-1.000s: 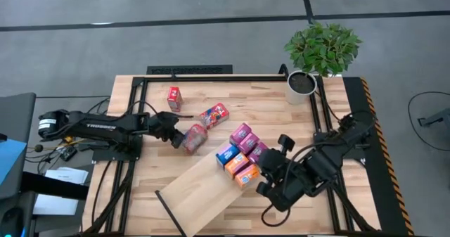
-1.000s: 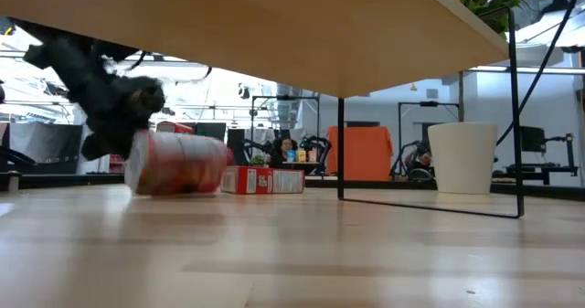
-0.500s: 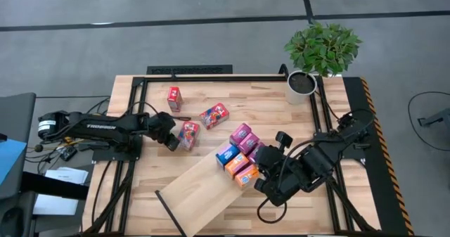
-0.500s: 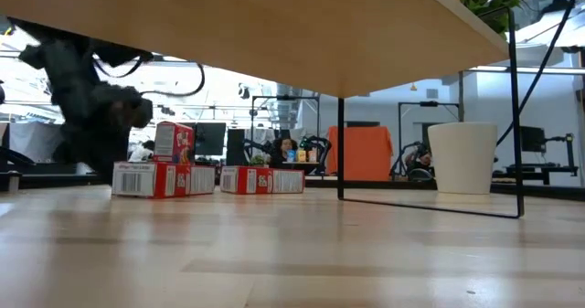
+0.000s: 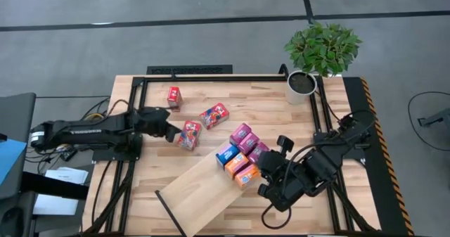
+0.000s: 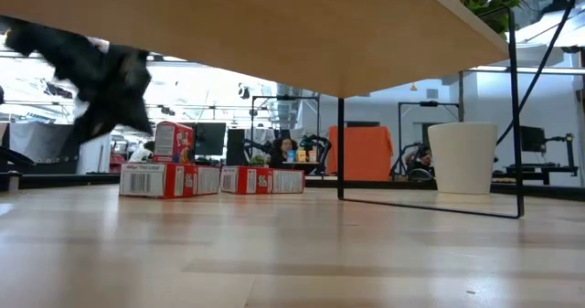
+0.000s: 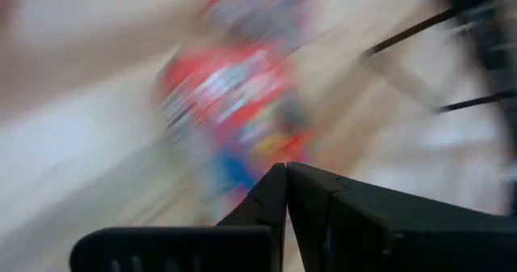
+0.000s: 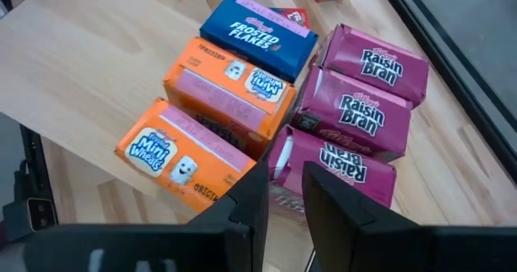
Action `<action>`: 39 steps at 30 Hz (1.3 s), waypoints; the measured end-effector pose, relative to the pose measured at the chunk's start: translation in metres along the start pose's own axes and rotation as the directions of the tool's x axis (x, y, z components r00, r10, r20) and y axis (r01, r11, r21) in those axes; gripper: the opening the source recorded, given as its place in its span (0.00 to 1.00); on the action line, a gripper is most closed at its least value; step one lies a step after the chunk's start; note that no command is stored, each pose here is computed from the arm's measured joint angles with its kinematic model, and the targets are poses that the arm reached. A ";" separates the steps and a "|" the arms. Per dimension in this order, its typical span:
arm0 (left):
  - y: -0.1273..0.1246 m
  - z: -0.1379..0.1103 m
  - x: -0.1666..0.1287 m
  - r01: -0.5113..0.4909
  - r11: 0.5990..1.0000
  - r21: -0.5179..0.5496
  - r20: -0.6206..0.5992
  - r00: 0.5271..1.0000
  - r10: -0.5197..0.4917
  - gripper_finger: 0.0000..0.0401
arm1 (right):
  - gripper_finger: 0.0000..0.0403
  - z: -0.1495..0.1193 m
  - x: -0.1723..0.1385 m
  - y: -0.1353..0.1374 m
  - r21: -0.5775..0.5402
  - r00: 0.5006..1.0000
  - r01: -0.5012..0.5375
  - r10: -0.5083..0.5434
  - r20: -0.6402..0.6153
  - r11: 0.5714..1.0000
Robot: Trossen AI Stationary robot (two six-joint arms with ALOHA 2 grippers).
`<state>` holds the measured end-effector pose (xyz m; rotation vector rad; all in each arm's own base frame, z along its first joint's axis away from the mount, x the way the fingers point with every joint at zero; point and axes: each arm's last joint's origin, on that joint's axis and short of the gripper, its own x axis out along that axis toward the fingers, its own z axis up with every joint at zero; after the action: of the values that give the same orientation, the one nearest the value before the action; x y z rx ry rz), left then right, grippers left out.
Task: Stack cereal on shelf
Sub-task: Put the right red cereal box onto the shelf
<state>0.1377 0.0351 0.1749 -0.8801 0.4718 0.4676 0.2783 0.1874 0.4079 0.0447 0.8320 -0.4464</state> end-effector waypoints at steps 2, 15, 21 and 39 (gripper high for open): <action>0.012 -0.012 0.007 -0.014 0.999 -0.028 -0.028 1.000 0.014 0.00 | 0.25 -0.001 -0.001 0.001 -0.002 1.000 -0.002 0.002 0.000 1.000; 0.042 -0.041 0.020 0.042 0.992 -0.122 -0.046 0.998 -0.048 0.00 | 0.25 -0.001 -0.001 0.001 -0.010 1.000 -0.003 0.003 0.001 1.000; 0.045 -0.044 0.020 0.025 0.987 -0.160 -0.066 0.997 -0.035 0.00 | 0.25 -0.001 -0.001 0.001 -0.007 1.000 -0.003 0.003 0.002 1.000; 0.052 -0.041 0.018 -0.217 0.962 -0.165 0.001 0.976 0.220 0.00 | 0.25 -0.001 -0.001 0.001 0.001 1.000 -0.005 0.005 0.004 1.000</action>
<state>0.1151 0.0338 0.1104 -0.9861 0.5210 0.7250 0.2776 0.1892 0.4080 0.0473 0.8277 -0.4421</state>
